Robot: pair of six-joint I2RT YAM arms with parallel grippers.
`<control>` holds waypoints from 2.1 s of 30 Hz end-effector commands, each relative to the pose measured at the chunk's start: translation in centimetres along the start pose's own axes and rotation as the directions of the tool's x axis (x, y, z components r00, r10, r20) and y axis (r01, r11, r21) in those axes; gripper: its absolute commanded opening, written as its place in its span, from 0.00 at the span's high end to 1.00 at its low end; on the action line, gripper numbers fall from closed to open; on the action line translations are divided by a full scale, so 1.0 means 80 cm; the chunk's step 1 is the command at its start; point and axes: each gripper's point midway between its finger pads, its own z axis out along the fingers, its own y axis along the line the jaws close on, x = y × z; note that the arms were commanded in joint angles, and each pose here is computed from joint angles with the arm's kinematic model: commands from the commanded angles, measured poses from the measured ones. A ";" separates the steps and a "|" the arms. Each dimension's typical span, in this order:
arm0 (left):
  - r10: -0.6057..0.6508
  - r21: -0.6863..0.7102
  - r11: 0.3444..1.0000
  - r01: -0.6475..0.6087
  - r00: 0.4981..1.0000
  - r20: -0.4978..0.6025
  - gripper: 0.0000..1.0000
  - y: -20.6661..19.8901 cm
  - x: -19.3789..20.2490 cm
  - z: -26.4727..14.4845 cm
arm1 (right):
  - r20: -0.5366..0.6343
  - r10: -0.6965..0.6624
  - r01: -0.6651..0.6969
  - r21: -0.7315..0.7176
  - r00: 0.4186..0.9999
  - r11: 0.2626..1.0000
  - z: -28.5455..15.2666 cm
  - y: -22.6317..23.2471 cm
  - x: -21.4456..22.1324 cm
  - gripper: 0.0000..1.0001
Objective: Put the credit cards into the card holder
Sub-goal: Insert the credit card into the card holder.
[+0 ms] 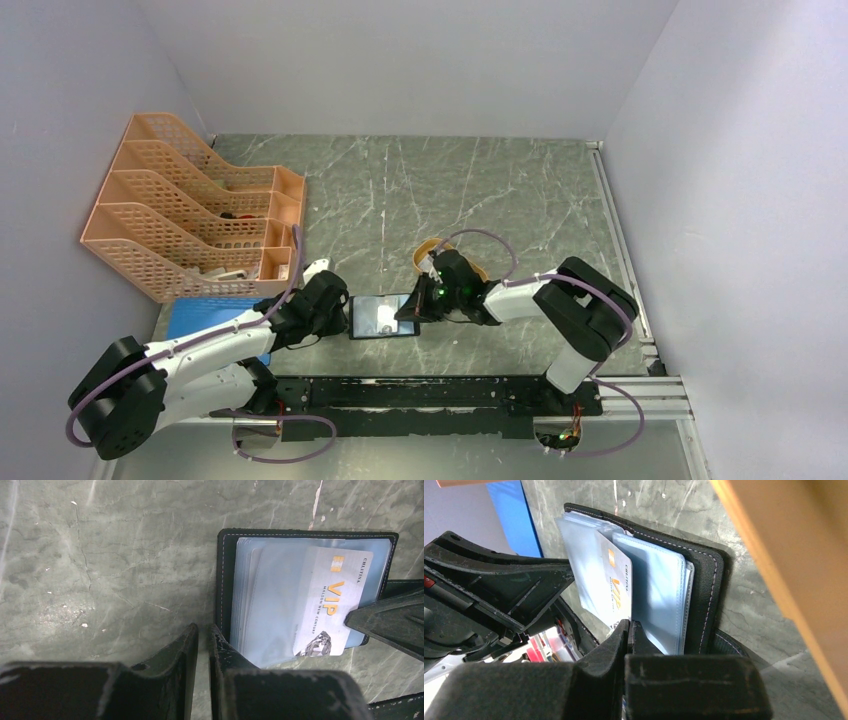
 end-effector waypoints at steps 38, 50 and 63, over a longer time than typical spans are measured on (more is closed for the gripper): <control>-0.001 0.011 1.000 0.002 0.996 -0.092 0.79 0.010 0.032 -0.002 | -0.064 -0.085 0.084 -0.016 0.994 0.996 0.019 0.039 0.015 0.68; -0.006 0.021 1.000 0.008 0.995 -0.098 0.79 0.008 0.034 -0.001 | -0.083 -0.093 0.092 -0.020 0.992 0.996 0.028 0.048 0.014 0.69; -0.005 0.012 1.000 0.006 0.996 -0.085 0.79 0.011 0.031 -0.003 | -0.012 -0.113 0.113 0.098 0.994 0.989 0.020 0.028 -0.004 0.58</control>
